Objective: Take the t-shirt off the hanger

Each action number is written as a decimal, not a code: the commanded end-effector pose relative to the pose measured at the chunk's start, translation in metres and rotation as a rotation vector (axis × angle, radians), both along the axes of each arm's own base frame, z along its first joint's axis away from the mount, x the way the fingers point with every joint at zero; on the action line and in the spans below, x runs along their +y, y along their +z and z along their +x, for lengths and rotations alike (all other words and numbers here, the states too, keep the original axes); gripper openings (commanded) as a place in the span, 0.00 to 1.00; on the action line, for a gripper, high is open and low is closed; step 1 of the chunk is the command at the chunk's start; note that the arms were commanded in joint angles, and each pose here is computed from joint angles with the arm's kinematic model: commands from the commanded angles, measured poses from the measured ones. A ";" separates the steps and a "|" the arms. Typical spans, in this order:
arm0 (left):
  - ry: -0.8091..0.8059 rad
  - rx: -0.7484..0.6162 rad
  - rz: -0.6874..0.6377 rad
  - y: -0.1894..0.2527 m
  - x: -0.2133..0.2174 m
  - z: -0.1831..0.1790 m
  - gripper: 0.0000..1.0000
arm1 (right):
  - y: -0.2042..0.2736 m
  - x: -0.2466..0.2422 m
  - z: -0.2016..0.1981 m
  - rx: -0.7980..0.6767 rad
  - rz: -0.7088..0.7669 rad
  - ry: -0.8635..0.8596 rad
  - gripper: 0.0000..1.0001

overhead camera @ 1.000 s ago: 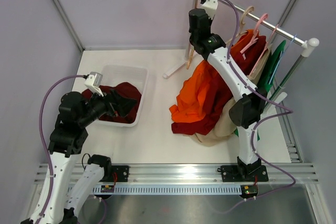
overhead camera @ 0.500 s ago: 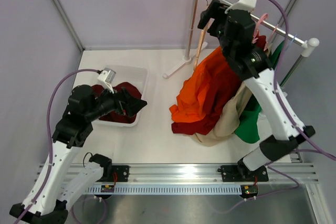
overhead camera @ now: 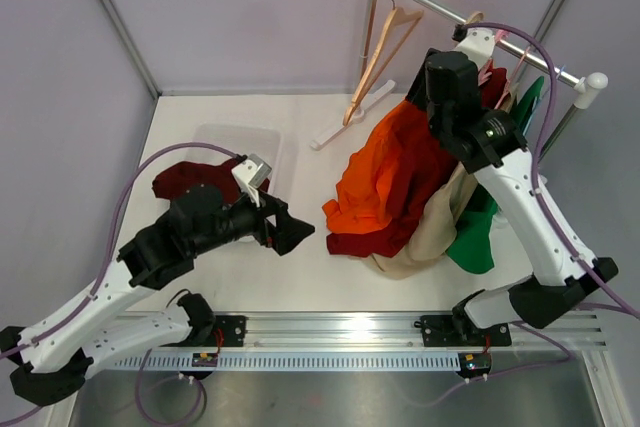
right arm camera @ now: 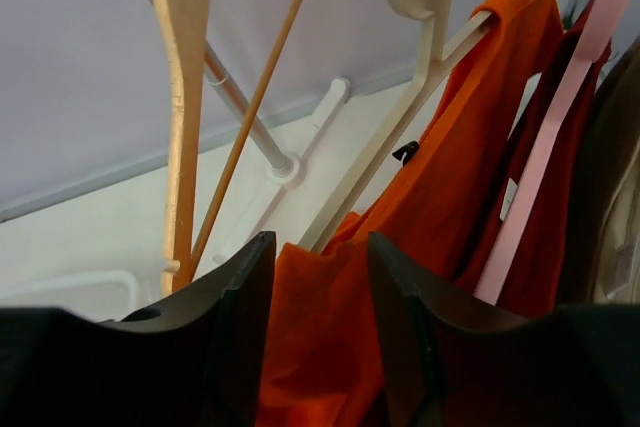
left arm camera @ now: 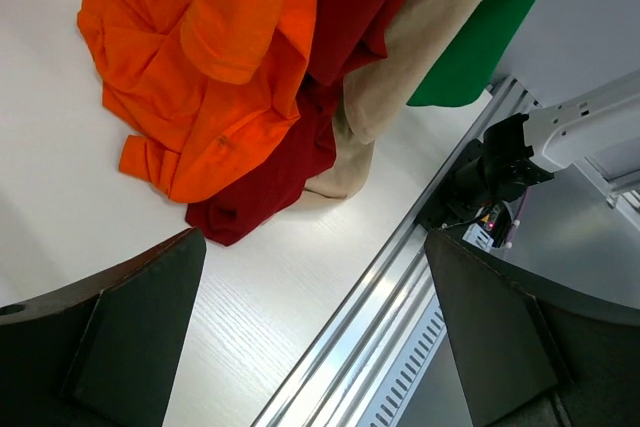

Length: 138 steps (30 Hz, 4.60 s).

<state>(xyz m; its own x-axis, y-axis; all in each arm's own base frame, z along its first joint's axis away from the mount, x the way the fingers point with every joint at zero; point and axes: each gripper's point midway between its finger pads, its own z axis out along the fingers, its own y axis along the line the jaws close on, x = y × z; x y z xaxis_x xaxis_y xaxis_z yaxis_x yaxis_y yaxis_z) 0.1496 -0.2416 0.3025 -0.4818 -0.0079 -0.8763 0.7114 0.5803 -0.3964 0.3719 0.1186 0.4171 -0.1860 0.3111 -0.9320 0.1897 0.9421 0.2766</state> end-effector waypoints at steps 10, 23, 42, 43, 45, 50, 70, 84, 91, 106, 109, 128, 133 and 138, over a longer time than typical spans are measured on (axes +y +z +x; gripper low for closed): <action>0.040 -0.085 -0.049 -0.007 0.021 -0.009 0.99 | -0.024 -0.020 0.026 0.137 -0.053 -0.214 0.64; -0.014 -0.075 -0.050 -0.015 0.020 -0.019 0.99 | -0.007 -0.030 0.035 0.072 -0.095 -0.279 0.57; -0.015 -0.058 -0.028 -0.021 0.016 -0.016 0.99 | -0.016 -0.042 0.054 0.093 -0.110 -0.301 0.34; -0.015 -0.059 -0.030 -0.021 0.016 -0.016 0.99 | -0.017 -0.043 0.055 0.095 -0.107 -0.301 0.34; -0.011 -0.058 -0.026 -0.022 0.016 -0.015 0.99 | -0.021 -0.042 0.060 0.107 -0.088 -0.281 0.43; -0.006 -0.051 -0.018 -0.025 0.016 -0.014 0.99 | -0.034 -0.042 0.066 0.122 -0.049 -0.263 0.48; -0.012 -0.052 -0.030 -0.008 0.008 -0.010 0.99 | 0.069 -0.036 0.057 -0.155 -0.117 -0.330 0.00; -0.067 -0.081 -0.097 0.033 0.000 -0.017 0.99 | 0.024 0.010 0.014 -0.138 -0.039 -0.385 0.00; -0.015 -0.096 -0.074 0.043 -0.009 0.000 0.99 | 0.003 0.043 -0.006 -0.124 0.048 -0.313 0.00; 0.012 -0.150 -0.028 0.055 -0.070 -0.001 0.79 | 0.006 0.094 -0.065 -0.163 0.129 -0.157 0.00; 0.018 -0.132 0.007 0.040 -0.084 -0.001 0.78 | 0.010 0.094 -0.076 -0.176 0.157 -0.131 0.00; -0.036 0.066 0.095 -0.066 -0.054 -0.058 0.00 | 0.085 0.075 -0.094 -0.356 0.174 -0.055 0.00; -0.055 0.103 0.087 -0.078 -0.050 -0.074 0.01 | 0.103 0.084 -0.091 -0.384 0.173 -0.040 0.00; -0.038 0.060 0.061 -0.056 -0.055 -0.069 0.59 | 0.087 0.108 -0.090 -0.365 0.225 0.010 0.00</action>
<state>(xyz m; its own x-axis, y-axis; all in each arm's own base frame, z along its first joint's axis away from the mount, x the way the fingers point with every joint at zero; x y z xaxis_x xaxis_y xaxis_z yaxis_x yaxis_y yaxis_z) 0.0959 -0.3062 0.2837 -0.4804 -0.0824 -0.8732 0.7115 0.5455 -0.4429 0.2898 0.2582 0.4388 0.0236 0.3019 -0.9531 0.0319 0.9526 0.3025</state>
